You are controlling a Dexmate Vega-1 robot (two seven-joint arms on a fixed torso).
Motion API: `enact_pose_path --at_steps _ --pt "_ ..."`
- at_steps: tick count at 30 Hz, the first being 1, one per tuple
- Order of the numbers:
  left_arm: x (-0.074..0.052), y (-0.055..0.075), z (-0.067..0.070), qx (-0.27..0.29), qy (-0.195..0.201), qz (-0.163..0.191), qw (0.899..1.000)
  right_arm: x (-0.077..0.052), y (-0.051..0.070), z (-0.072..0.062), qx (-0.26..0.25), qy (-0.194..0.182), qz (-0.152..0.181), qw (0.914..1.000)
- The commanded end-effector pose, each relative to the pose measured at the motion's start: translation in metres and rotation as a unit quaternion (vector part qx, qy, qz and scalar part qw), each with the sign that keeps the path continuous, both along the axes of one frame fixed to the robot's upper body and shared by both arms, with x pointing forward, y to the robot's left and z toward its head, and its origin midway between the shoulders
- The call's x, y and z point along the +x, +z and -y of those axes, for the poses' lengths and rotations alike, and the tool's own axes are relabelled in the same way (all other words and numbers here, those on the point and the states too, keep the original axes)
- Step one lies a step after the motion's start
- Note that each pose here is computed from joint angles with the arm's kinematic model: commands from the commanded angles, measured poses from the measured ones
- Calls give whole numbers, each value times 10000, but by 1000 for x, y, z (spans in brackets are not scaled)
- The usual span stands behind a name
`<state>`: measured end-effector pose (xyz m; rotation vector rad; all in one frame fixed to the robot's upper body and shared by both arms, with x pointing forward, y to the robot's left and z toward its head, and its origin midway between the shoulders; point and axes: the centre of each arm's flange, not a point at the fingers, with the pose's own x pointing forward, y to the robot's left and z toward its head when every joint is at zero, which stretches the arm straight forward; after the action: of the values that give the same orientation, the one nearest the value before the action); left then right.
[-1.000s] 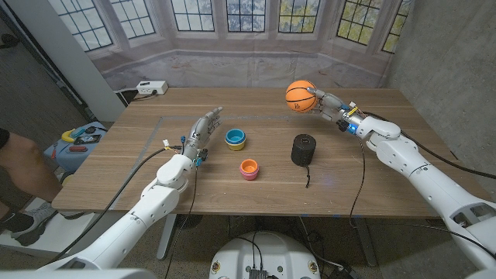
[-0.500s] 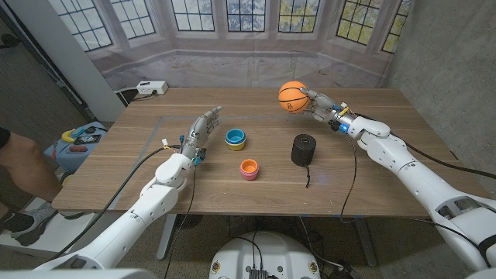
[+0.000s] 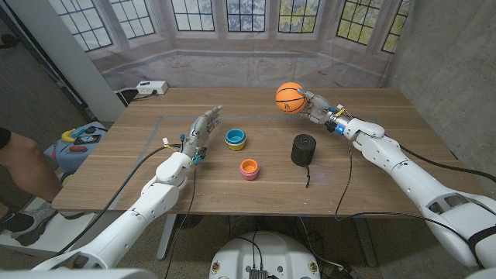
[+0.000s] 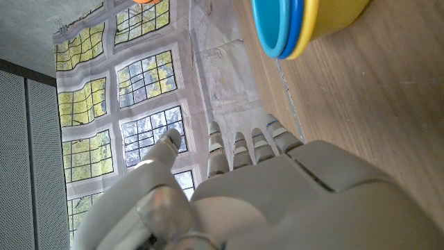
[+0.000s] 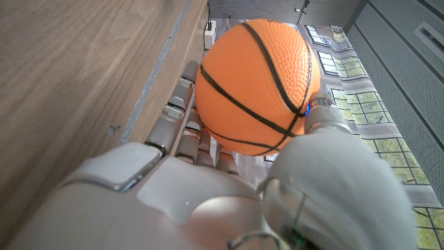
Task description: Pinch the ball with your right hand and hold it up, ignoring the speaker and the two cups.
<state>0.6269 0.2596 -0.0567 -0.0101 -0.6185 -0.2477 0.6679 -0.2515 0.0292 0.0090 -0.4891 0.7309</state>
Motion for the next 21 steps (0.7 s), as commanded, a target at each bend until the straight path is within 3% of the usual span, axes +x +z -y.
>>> enact_pose_path --at_steps 1,21 --pt "0 0 5 39 2 -36 10000 3 -5 5 39 -70 -54 10000" --pt "-3 -2 9 71 -11 -58 10000 3 -9 10 67 -47 -72 9999"
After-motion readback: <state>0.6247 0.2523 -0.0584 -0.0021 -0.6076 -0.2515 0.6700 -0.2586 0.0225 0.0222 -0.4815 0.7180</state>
